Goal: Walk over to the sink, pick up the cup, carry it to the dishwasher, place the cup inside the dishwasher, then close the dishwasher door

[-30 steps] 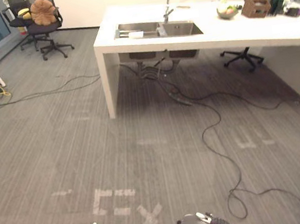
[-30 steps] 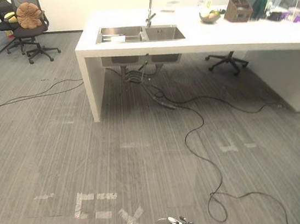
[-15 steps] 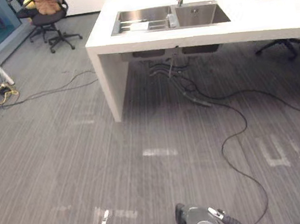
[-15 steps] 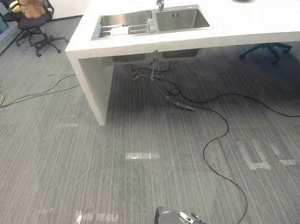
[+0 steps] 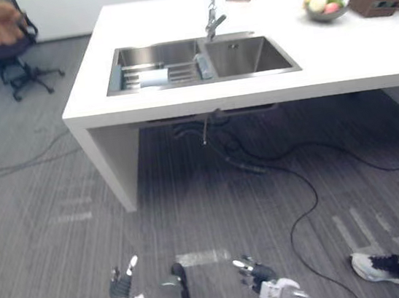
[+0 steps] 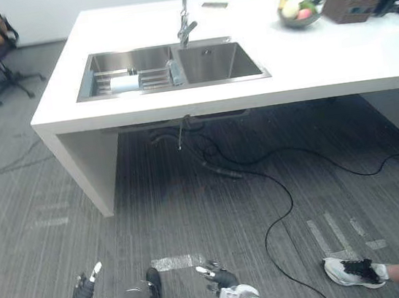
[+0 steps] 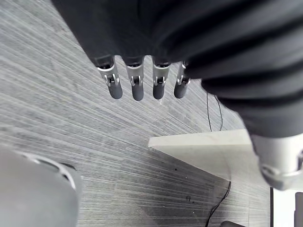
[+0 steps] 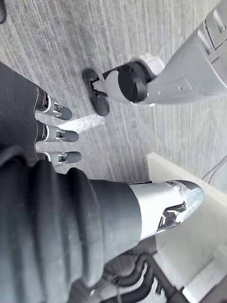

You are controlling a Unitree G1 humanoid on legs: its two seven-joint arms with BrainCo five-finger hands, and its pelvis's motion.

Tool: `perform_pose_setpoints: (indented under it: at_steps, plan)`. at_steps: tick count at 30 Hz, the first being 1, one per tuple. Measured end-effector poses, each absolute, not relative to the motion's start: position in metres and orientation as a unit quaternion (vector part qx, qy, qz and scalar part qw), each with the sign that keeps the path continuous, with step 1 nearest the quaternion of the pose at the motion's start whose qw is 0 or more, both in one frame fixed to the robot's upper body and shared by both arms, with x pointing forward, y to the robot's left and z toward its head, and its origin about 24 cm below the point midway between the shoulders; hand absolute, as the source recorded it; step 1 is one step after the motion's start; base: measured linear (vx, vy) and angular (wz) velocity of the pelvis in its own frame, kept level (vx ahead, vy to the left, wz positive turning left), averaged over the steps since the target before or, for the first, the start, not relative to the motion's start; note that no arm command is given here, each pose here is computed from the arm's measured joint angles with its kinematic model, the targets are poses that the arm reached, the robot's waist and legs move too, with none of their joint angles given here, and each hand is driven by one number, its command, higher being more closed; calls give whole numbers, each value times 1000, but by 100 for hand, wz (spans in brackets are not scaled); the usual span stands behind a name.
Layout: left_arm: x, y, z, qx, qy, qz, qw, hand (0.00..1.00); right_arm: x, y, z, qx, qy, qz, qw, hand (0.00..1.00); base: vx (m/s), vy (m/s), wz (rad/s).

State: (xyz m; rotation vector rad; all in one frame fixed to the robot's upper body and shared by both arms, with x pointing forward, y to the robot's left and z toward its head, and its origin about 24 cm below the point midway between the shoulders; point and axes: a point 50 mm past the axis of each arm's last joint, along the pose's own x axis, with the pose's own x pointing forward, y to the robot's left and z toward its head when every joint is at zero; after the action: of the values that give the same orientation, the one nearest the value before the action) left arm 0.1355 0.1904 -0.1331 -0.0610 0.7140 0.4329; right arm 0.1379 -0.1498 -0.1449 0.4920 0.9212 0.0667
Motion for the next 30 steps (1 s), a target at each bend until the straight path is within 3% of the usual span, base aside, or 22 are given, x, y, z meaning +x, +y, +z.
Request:
perform_pose_setpoints:
  at_steps: [5,7,9,13,16,20,25,30]
  plan:
    - [165,192,-98,33,234,212,948,0,130,-145,-149,239,453,29,858,0,441,185,13]
    - [204,192,-40,74,82,207,972,0,127,-146,-150,229,464,32,855,0,397,142,-4]
    - [223,186,10,86,-31,200,975,0,128,-148,-148,223,456,24,861,0,370,146,-24]
    - [237,159,84,156,-201,164,953,0,135,-160,-142,211,440,8,873,0,385,100,0]
    - [239,147,109,195,-272,145,931,0,143,-160,-137,217,424,-8,879,0,382,-108,51]
    - [234,139,122,246,-322,107,908,0,134,-152,-139,229,429,-13,873,0,387,-242,36]
    - [233,83,123,258,-341,-30,903,0,139,-175,-136,201,431,-24,880,0,297,-210,14]
    - [243,73,114,290,-298,-81,906,0,130,-176,-138,202,448,-13,871,0,92,-166,65]
